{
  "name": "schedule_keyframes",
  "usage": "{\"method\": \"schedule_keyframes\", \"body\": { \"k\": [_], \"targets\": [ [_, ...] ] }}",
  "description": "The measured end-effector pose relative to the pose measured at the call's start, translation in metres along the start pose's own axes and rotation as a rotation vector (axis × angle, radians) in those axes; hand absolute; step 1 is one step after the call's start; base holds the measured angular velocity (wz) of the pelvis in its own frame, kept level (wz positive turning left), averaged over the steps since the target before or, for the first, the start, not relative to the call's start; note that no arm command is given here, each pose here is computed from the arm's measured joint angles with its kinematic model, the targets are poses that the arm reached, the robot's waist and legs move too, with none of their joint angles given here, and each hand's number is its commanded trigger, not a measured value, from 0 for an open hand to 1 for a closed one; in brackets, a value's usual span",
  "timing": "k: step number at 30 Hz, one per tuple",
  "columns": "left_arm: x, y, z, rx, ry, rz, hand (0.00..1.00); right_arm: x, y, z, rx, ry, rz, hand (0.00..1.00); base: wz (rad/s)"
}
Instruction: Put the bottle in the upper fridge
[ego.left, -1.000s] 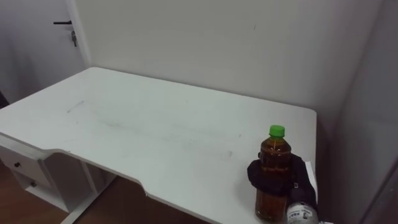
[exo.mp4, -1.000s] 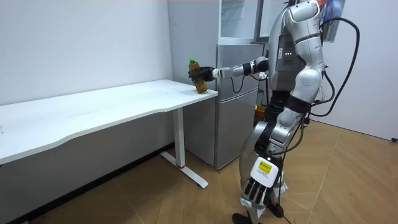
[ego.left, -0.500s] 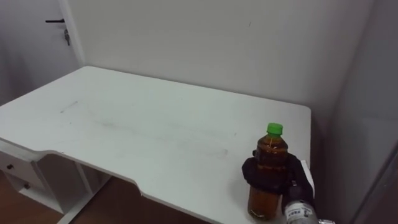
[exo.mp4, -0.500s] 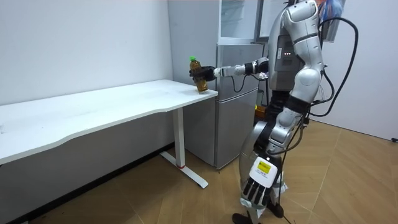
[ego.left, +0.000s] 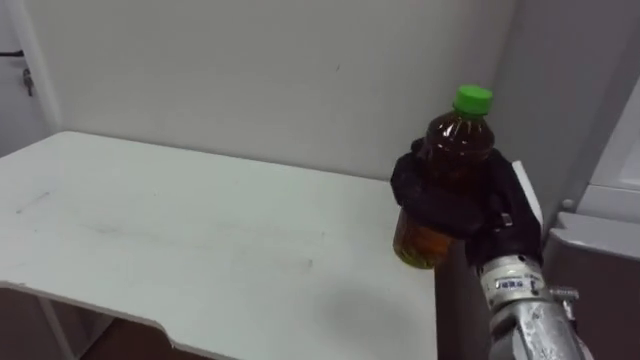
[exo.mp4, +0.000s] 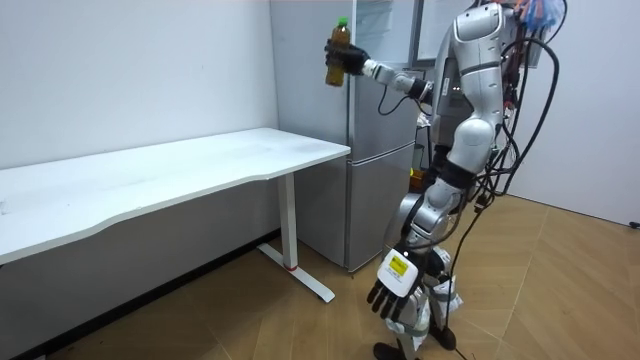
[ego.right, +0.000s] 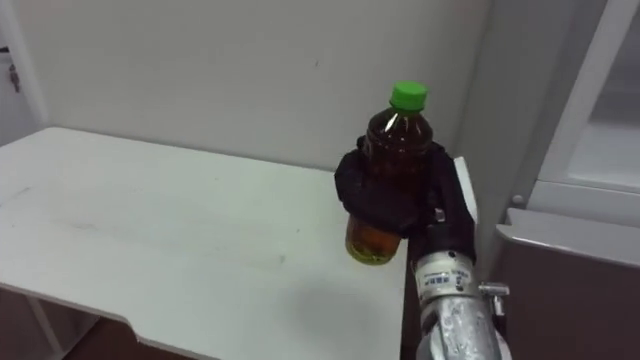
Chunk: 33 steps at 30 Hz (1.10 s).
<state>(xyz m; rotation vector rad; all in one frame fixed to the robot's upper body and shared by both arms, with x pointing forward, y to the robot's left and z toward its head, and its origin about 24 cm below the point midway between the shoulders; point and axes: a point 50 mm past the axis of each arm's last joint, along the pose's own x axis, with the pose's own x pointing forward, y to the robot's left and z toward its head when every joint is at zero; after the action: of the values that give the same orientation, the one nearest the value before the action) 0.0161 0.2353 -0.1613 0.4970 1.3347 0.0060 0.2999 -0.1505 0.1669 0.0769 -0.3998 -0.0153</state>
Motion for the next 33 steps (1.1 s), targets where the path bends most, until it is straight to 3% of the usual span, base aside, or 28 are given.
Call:
{"method": "schedule_keyframes", "body": {
  "k": [6, 16, 25, 33],
  "targets": [
    [-0.001, 0.009, -0.014, -0.073, 0.055, 0.038, 0.00, -0.001, -0.004, 0.036, 0.029, -0.148, -0.003, 1.00, -0.10],
    [-0.002, 0.015, -0.022, -0.120, 0.079, 0.073, 0.00, -0.002, -0.022, 0.064, -0.001, -0.260, -0.052, 1.00, -0.09],
    [-0.001, 0.018, -0.025, -0.145, 0.073, 0.095, 0.00, -0.013, -0.030, 0.105, 0.013, -0.448, -0.093, 1.00, -0.03],
    [-0.003, 0.016, -0.036, -0.148, 0.103, 0.121, 0.00, -0.033, -0.061, 0.125, 0.024, -0.583, -0.244, 1.00, -0.09]
  ]
}}
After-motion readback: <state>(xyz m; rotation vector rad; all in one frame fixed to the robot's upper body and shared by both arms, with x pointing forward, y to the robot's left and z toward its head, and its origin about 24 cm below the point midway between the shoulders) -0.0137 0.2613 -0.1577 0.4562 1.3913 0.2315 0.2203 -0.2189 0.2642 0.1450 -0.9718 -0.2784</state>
